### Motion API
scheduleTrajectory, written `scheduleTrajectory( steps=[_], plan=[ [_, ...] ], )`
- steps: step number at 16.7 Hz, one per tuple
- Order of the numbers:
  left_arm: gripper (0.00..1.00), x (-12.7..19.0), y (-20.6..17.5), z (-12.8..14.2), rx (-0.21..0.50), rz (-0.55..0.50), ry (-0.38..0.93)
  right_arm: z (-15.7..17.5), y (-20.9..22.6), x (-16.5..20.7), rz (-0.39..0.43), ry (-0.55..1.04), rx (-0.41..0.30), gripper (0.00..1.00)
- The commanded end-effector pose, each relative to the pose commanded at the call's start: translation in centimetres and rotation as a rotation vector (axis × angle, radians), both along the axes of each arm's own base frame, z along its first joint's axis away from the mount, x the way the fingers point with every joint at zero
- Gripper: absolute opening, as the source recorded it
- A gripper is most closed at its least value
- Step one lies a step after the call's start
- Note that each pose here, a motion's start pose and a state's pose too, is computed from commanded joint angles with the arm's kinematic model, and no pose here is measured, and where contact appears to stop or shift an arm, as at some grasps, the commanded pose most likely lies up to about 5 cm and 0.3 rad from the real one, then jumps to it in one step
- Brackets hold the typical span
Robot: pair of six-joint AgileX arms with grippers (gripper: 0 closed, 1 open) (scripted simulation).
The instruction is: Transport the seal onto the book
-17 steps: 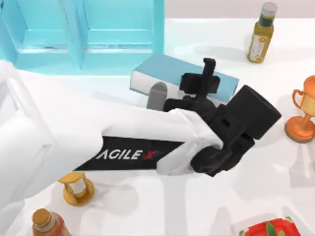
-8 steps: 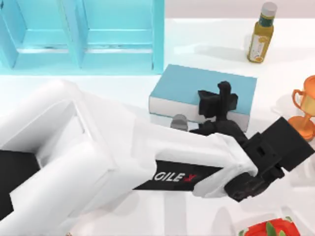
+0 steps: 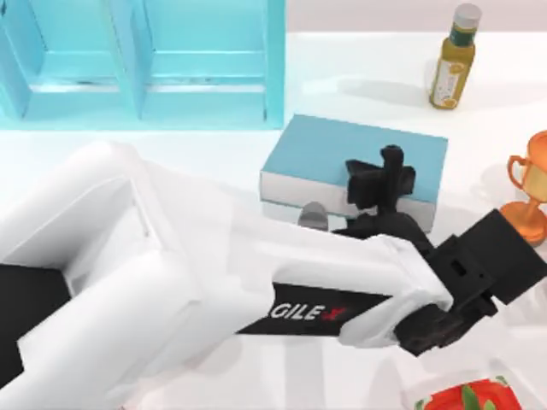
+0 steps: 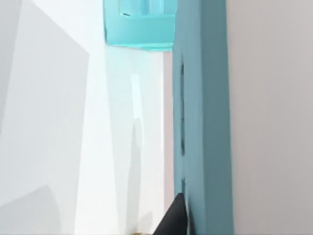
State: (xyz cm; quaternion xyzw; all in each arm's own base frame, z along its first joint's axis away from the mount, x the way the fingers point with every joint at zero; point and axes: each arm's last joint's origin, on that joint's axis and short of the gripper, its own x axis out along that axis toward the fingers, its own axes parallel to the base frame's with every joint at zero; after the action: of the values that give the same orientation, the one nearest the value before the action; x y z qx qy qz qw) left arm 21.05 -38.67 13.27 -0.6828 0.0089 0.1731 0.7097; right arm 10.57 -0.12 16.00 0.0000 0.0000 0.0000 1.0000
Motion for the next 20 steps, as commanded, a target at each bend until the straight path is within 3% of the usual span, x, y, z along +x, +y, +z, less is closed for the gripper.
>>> scheduleTrajectory(
  steps=[13, 20],
  plan=[
    [0.0, 0.1, 0.2, -3.3, 0.006, 0.002, 0.006, 0.0, 0.0, 0.0, 0.0, 0.0, 0.0, 1.0],
    [0.53, 0.1, 0.2, -3.3, 0.006, 0.002, 0.006, 0.0, 0.0, 0.0, 0.0, 0.0, 0.0, 1.0]
  ],
)
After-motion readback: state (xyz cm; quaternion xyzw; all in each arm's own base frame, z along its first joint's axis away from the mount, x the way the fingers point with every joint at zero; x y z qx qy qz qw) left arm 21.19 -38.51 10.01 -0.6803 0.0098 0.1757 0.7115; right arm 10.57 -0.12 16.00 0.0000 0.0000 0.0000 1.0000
